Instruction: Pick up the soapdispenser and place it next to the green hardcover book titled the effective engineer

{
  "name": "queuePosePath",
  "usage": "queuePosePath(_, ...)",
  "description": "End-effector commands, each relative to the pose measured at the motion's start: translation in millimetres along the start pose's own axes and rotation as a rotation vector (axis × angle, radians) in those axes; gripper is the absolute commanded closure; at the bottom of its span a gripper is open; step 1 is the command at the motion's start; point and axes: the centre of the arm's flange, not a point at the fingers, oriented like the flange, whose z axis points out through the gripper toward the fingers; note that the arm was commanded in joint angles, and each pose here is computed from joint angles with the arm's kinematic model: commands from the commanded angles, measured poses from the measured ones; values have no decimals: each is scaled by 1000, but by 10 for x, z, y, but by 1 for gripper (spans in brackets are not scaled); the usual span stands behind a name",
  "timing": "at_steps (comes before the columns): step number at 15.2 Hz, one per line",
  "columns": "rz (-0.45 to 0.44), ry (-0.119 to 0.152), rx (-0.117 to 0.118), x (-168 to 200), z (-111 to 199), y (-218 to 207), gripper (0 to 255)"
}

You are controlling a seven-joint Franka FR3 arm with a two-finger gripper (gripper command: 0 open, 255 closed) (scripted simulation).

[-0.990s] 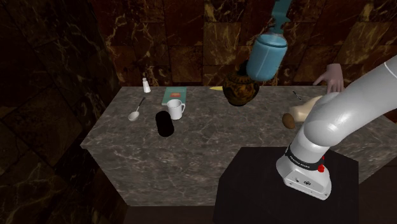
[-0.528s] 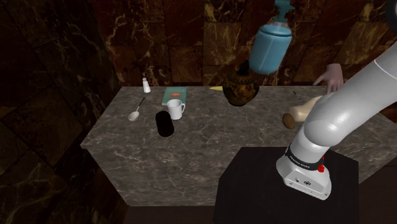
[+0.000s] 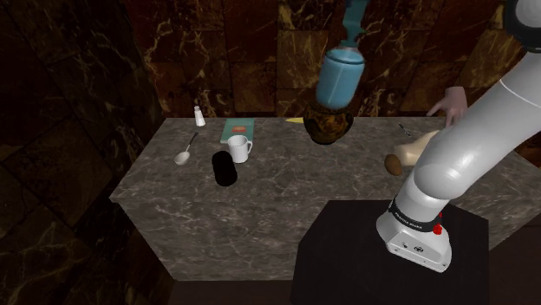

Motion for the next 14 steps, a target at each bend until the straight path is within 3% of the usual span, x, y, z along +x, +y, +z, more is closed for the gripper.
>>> queuePosePath(1,0,2,0,217,151,-25,255)
queuePosePath(14,0,2,0,1671,1015,-313,255)
